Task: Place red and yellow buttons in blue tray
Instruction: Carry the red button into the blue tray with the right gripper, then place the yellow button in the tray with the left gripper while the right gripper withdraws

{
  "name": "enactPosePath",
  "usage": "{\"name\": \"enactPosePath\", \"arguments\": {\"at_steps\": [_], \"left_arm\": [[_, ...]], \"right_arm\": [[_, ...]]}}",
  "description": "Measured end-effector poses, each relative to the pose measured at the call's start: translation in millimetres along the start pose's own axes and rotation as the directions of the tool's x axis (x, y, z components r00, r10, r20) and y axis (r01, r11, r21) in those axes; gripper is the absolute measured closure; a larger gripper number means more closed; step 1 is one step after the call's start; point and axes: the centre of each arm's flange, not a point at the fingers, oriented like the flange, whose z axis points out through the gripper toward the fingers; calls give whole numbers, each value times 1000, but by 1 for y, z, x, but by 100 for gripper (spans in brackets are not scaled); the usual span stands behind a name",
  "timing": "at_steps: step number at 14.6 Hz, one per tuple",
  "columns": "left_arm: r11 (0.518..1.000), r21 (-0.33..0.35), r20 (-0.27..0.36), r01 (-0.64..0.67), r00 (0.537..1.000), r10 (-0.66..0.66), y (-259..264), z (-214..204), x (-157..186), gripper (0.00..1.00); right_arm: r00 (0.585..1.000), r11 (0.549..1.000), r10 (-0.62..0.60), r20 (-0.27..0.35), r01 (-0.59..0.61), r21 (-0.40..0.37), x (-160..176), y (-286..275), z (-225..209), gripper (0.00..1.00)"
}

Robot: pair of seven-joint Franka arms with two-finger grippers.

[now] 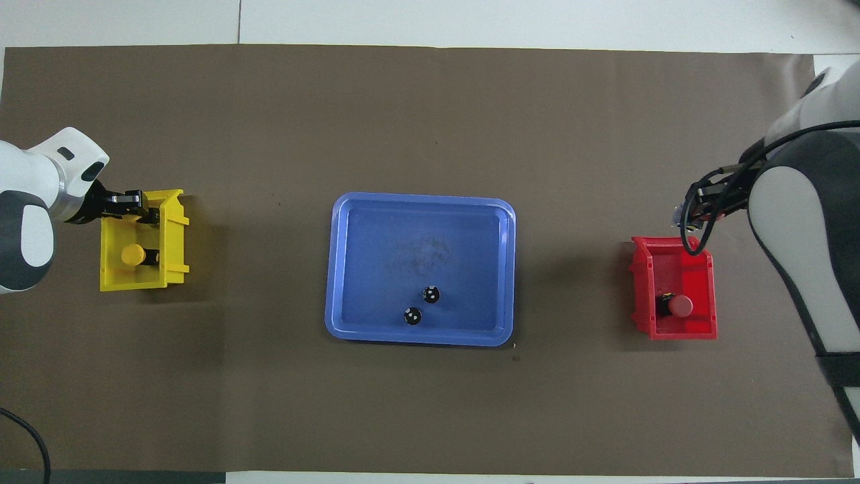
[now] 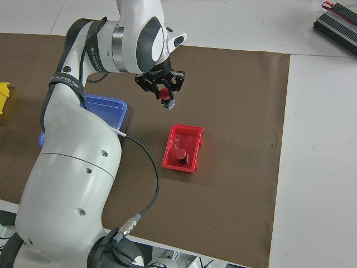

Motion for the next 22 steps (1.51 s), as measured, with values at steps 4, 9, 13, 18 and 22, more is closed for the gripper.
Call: {"name": "enactPosePath", "arguments": {"at_steps": [4, 9, 13, 18, 22], "left_arm": [[1000, 1, -8, 2, 1000, -2, -1, -9, 5, 59], [1000, 3, 12, 9, 1000, -9, -6, -71, 31, 59], [1000, -11, 39, 19, 999, -18, -4, -129, 41, 59], [994, -43, 44, 96, 995, -94, 65, -142, 42, 59], [995, -43, 62, 91, 994, -88, 121, -125, 36, 59]], "right_arm": [[993, 997, 73, -89, -72, 12, 10, -169, 29, 59], [993, 997, 76, -94, -74, 22, 18, -276, 91, 59], [996, 999, 44, -79, -45, -5, 22, -302, 135, 59], [995, 1000, 29, -94, -30, 0, 21, -312, 149, 59], [997, 1000, 22, -76, -23, -9, 16, -315, 167, 59]]}}
